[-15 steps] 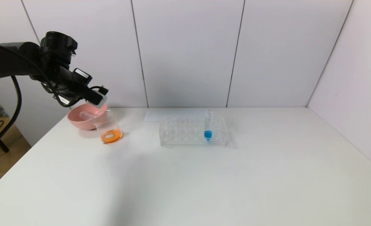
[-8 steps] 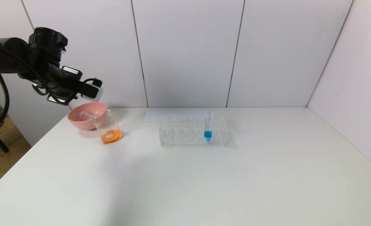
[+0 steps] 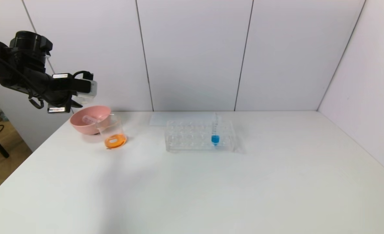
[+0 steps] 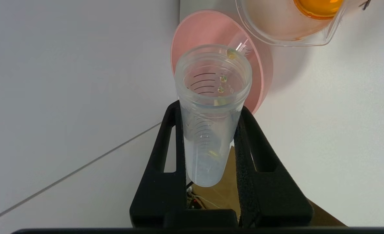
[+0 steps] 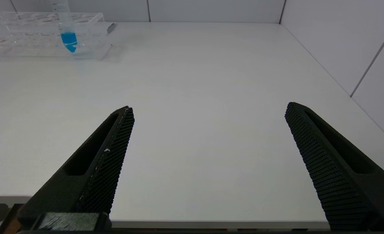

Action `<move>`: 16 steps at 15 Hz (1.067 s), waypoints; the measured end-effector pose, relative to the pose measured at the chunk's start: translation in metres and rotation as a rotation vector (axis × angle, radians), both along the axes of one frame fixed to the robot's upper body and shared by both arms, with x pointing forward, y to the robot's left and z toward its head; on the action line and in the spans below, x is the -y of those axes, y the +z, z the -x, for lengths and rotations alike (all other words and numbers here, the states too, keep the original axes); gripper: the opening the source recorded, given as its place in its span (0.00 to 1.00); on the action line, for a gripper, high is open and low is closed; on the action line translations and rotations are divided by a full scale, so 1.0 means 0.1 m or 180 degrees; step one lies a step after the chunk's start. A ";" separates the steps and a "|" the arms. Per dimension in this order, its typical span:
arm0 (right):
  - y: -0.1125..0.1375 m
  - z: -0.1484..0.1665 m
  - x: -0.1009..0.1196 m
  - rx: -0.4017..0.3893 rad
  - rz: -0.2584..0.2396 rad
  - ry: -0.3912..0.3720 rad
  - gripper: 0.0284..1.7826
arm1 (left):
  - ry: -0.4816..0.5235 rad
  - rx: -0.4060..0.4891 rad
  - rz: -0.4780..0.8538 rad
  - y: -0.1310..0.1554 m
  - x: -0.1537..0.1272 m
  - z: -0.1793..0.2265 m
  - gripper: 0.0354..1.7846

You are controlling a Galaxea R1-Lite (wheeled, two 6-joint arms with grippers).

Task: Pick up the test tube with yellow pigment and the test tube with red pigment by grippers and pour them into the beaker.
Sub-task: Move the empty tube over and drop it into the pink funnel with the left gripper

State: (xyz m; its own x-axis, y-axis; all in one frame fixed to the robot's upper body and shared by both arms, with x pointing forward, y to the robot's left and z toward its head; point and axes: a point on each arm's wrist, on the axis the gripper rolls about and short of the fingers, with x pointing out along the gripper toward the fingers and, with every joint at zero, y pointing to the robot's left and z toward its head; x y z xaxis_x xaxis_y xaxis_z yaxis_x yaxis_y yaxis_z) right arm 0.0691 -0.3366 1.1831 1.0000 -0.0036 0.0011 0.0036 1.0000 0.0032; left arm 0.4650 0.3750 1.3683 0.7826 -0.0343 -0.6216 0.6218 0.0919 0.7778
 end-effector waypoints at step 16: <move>0.00 0.00 0.00 0.0000 0.0000 0.0000 0.95 | 0.0664 0.0978 0.2269 0.23 -0.42 0.13 0.23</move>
